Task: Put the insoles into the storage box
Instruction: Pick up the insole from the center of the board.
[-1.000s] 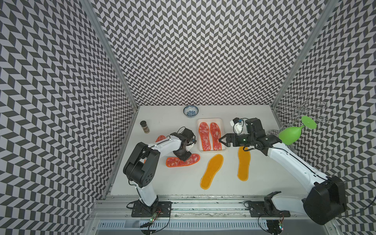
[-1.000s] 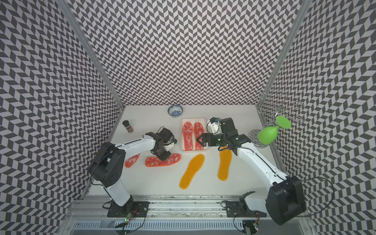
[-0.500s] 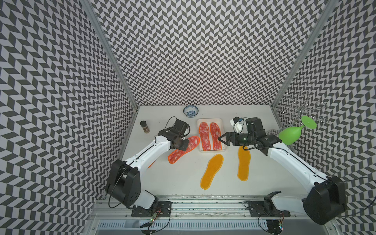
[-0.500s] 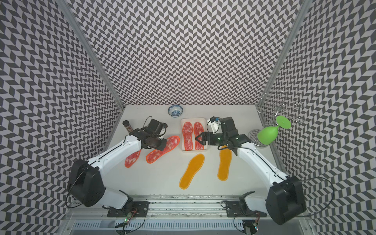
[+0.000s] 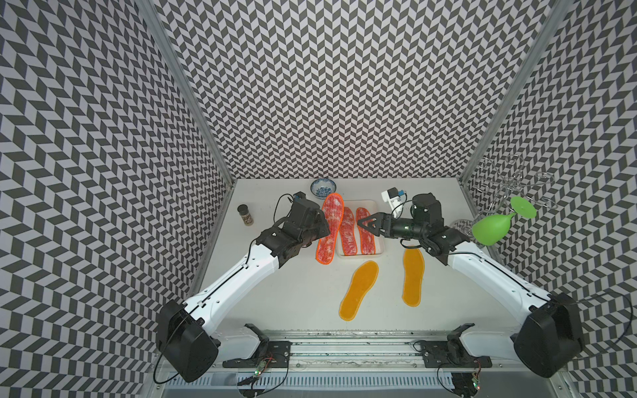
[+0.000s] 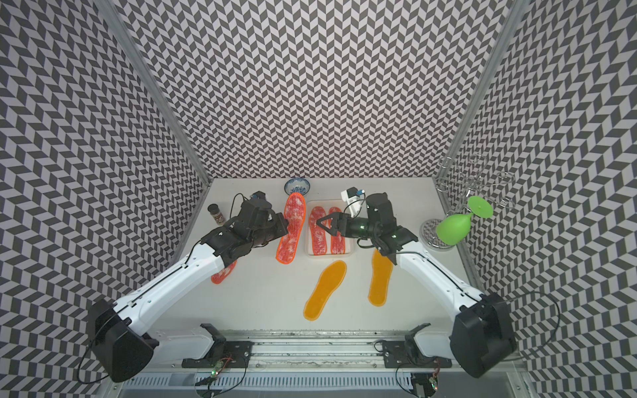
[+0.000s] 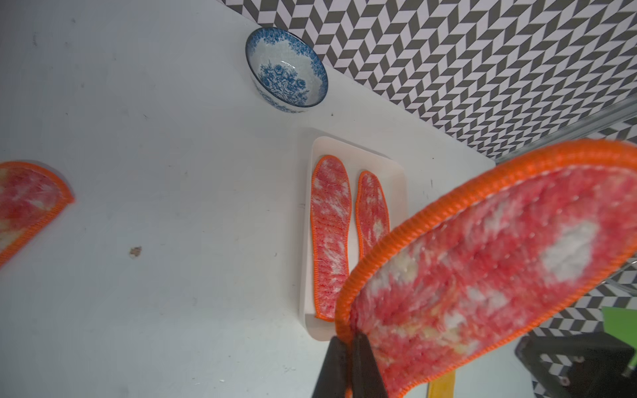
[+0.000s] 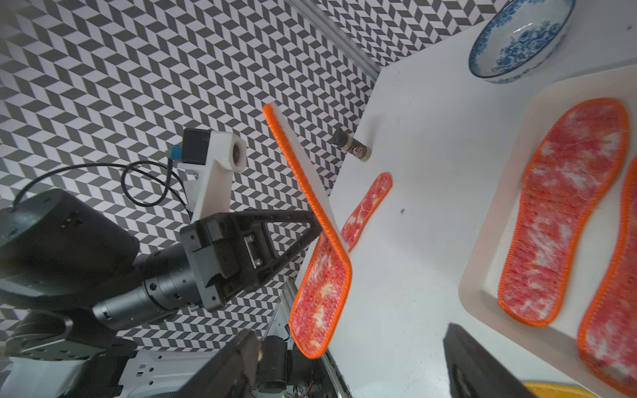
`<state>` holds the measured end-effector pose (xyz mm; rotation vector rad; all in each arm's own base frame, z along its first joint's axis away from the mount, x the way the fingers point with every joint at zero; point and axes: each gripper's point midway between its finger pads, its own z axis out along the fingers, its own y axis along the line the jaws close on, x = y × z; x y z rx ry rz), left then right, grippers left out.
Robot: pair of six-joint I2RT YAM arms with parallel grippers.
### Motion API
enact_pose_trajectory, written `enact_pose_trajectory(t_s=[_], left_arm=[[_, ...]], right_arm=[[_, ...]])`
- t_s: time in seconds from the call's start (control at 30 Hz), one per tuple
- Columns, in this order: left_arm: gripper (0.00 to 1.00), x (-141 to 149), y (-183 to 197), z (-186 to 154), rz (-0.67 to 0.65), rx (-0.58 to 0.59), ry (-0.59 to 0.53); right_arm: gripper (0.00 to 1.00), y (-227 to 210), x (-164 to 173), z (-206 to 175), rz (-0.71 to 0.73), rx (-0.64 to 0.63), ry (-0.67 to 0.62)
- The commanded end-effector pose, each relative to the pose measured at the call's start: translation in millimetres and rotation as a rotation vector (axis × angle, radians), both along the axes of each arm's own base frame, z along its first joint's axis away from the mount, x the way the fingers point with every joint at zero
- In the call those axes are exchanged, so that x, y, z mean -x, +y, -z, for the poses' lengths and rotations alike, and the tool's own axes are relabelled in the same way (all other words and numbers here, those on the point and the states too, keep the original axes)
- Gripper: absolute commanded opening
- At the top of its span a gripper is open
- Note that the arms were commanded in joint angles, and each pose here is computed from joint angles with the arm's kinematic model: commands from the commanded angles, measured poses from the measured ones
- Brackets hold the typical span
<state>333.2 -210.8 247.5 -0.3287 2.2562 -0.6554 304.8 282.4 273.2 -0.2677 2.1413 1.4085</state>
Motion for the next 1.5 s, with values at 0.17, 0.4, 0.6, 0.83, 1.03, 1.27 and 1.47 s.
enact_pose_trajectory(t_s=[0.17, 0.4, 0.6, 0.83, 1.03, 1.27, 1.47], left_arm=[[0.0, -4, -8, -42, -0.118, 0.217, -0.049], [0.0, 1, -9, -51, -0.107, 0.268, -0.071], [0.0, 6, -11, -53, -0.086, 0.294, -0.074], [0.0, 11, -12, -49, -0.066, 0.3, -0.068], [0.04, 13, -14, -49, -0.042, 0.306, -0.071], [0.23, 20, -11, -57, -0.019, 0.307, -0.102], [0.4, 26, -3, -74, 0.006, 0.319, -0.156]], right_arm=[[0.76, 39, -13, -34, -0.032, -0.103, -0.115], [0.55, 57, -13, -26, -0.066, -0.127, -0.086], [0.34, 64, -15, -27, -0.087, -0.147, -0.086], [0.18, 70, -17, -30, -0.109, -0.164, -0.094], [0.1, 72, -16, -33, -0.12, -0.172, -0.096], [0.0, 67, -16, -34, -0.13, -0.164, -0.103], [0.0, 58, -17, -31, -0.168, -0.164, -0.102]])
